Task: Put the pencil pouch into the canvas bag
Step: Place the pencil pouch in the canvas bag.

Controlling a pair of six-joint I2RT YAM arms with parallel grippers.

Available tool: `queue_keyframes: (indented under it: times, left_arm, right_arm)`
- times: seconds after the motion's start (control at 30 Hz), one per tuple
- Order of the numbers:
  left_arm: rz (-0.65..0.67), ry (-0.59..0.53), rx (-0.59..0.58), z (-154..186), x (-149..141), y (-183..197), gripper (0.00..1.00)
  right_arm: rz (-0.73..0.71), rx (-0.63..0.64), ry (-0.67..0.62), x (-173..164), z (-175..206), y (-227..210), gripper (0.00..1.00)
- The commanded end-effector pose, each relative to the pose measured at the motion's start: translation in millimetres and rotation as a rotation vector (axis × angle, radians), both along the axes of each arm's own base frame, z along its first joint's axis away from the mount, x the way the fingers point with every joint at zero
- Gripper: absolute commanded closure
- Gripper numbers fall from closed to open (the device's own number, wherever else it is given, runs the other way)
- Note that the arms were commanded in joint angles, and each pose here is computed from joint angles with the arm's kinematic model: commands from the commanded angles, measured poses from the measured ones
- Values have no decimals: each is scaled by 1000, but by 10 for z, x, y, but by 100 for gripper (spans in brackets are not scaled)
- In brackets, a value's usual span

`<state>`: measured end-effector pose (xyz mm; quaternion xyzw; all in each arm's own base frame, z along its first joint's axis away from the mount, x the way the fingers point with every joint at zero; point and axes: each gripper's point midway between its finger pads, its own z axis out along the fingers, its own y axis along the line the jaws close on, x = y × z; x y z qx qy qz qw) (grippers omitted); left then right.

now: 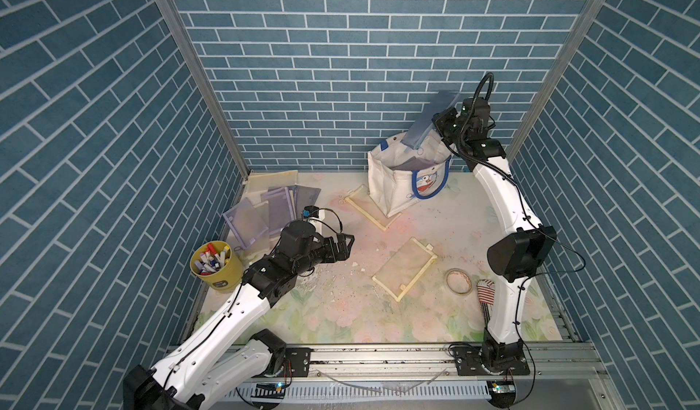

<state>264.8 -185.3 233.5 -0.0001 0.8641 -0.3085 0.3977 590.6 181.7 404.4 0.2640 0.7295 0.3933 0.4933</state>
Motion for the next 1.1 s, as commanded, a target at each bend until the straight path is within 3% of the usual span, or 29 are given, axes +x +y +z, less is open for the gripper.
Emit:
queue_keyframes:
  times: [0.0, 0.1, 0.2, 0.43, 0.83, 0.97, 1.07]
  left_arm:
    - [-4, -41, -7, 95, 30, -15, 1]
    - [-9, -43, -14, 106, 47, -40, 1]
    - [-8, -41, -14, 111, 56, -43, 0]
    - [16, -37, -20, 95, 9, 22, 1]
    - [56, -44, -12, 77, 43, 82, 1]
    - [76, -6, 26, 33, 140, 69, 1]
    - [77, 17, 46, 13, 188, 41, 1]
  right_arm:
    - [-68, 37, 10, 132, -77, 0, 100]
    - [-63, 30, 27, 216, -243, 92, 100]
    - [-46, 38, 100, 324, -645, 226, 100]
    - [10, 26, 194, 298, -1131, 490, 100]
    - [41, 9, 291, 121, -1377, 534, 100]
    - [55, -20, 304, 43, -1315, 513, 85]
    - [58, -38, 306, -15, -1264, 491, 66]
